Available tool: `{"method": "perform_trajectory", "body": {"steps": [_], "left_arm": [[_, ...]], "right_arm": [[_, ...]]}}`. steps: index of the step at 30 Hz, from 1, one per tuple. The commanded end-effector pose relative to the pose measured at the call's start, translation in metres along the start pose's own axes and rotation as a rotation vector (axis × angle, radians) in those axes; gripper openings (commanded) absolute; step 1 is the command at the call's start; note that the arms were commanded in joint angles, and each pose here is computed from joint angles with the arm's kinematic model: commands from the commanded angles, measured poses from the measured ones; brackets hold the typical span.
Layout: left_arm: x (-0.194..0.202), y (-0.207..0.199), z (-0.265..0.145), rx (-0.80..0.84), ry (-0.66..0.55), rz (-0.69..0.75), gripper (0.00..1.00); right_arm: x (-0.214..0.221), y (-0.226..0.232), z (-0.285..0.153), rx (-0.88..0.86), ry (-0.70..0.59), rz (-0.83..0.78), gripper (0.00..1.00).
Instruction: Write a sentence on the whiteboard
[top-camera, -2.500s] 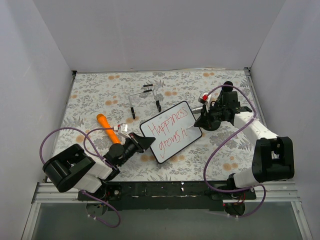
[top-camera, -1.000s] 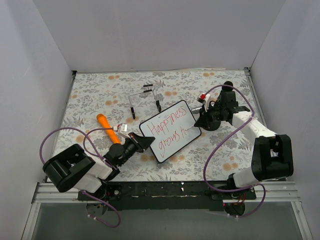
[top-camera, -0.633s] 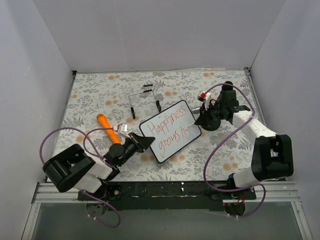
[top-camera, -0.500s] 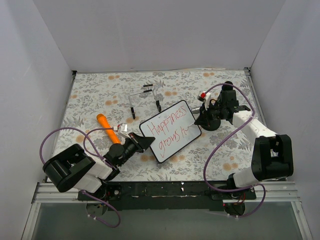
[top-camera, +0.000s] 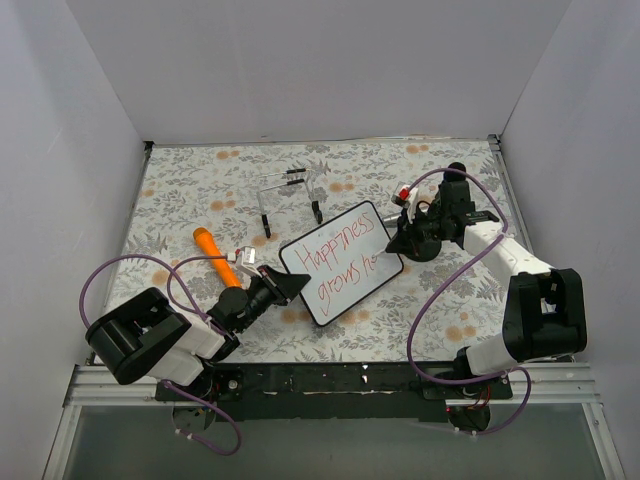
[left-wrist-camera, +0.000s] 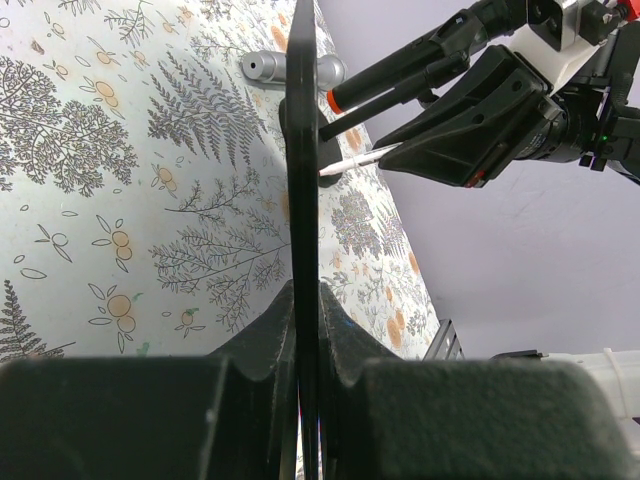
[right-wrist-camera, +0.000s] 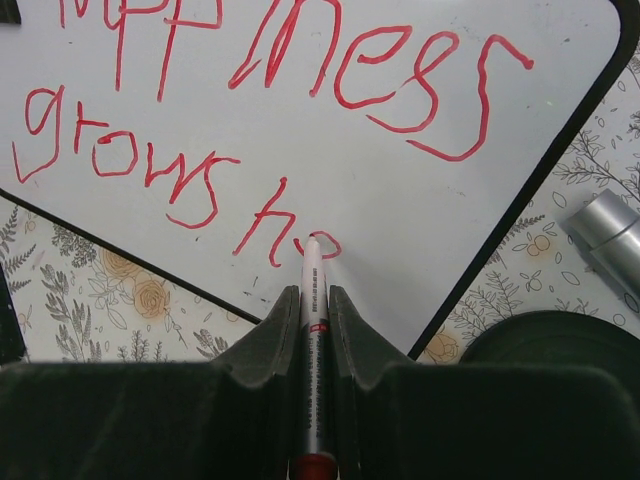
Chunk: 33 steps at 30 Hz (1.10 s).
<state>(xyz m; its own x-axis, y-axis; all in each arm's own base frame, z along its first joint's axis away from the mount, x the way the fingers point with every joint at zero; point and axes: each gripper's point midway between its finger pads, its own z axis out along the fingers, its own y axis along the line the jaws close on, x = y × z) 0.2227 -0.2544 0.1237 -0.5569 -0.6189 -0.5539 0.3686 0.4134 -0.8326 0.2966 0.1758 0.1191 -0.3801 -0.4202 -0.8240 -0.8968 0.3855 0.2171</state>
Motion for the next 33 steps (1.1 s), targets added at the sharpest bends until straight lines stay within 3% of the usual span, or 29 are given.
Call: {"method": "perform_trajectory", "body": {"steps": [1, 19, 33], "left_arm": [[-0.023, -0.043, -0.012, 0.193, -0.1, 0.02, 0.0], [-0.024, -0.045, -0.012, 0.198, -0.104, 0.022, 0.0], [-0.023, -0.042, -0.011, 0.188, -0.102, 0.028, 0.0]], "right_arm": [[0.003, 0.006, 0.001, -0.035, 0.011, -0.017, 0.01], [0.023, 0.003, -0.007, 0.005, 0.072, 0.002, 0.01], [-0.024, -0.005, -0.031, 0.024, -0.055, -0.046, 0.01]]}}
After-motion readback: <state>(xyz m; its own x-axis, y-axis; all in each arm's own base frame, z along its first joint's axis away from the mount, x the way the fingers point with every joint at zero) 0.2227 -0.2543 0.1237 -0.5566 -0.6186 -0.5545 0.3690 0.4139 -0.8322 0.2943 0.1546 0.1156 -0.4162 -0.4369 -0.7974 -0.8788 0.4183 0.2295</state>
